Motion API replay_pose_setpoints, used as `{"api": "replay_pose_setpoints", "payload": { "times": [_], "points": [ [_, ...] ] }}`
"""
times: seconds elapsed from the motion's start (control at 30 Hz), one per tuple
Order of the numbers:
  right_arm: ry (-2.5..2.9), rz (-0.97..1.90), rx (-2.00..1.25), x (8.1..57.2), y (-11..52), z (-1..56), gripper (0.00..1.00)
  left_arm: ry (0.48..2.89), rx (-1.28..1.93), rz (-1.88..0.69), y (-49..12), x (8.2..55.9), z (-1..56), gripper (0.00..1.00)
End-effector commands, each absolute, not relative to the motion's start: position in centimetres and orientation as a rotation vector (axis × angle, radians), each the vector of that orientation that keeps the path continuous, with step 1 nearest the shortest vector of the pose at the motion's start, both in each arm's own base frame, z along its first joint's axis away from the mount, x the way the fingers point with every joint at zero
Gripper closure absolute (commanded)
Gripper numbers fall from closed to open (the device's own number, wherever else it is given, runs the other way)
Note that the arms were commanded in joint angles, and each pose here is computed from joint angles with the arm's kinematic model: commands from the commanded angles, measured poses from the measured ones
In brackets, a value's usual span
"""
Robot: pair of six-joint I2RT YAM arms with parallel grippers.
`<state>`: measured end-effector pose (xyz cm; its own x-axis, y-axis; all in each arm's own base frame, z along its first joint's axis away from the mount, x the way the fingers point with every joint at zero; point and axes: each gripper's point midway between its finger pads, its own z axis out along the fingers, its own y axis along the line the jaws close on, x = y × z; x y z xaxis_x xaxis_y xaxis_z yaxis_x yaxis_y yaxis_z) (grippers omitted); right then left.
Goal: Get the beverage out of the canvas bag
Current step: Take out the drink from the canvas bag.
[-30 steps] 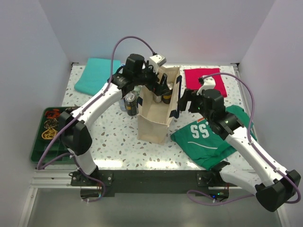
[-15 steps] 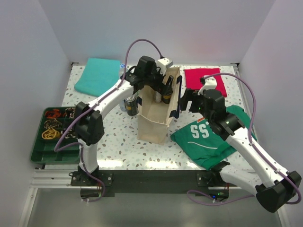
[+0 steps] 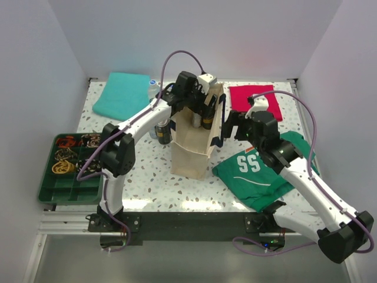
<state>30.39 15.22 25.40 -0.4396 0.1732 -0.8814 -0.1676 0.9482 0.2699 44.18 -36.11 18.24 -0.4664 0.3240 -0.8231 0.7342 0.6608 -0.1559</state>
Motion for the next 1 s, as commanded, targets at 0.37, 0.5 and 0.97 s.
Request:
{"api": "replay_pose_setpoints", "payload": {
  "times": [0.37, 0.5, 0.97],
  "points": [
    [1.982, 0.37, 0.057, 30.9, 15.0, 26.0, 0.11, 1.986, 0.912, -0.635, -39.5, 45.3, 18.2, 0.0],
    [1.955, 0.36, 0.083, 30.7, 14.3, 26.6, 0.11, 2.022, 0.904, -0.59, -39.0, 45.4, 16.9, 0.0],
    [1.953, 0.359, 0.081, 30.6, 14.3, 26.4, 0.1, 2.044, 0.899, -0.544, -39.6, 46.0, 15.5, 0.07]
  ]
}}
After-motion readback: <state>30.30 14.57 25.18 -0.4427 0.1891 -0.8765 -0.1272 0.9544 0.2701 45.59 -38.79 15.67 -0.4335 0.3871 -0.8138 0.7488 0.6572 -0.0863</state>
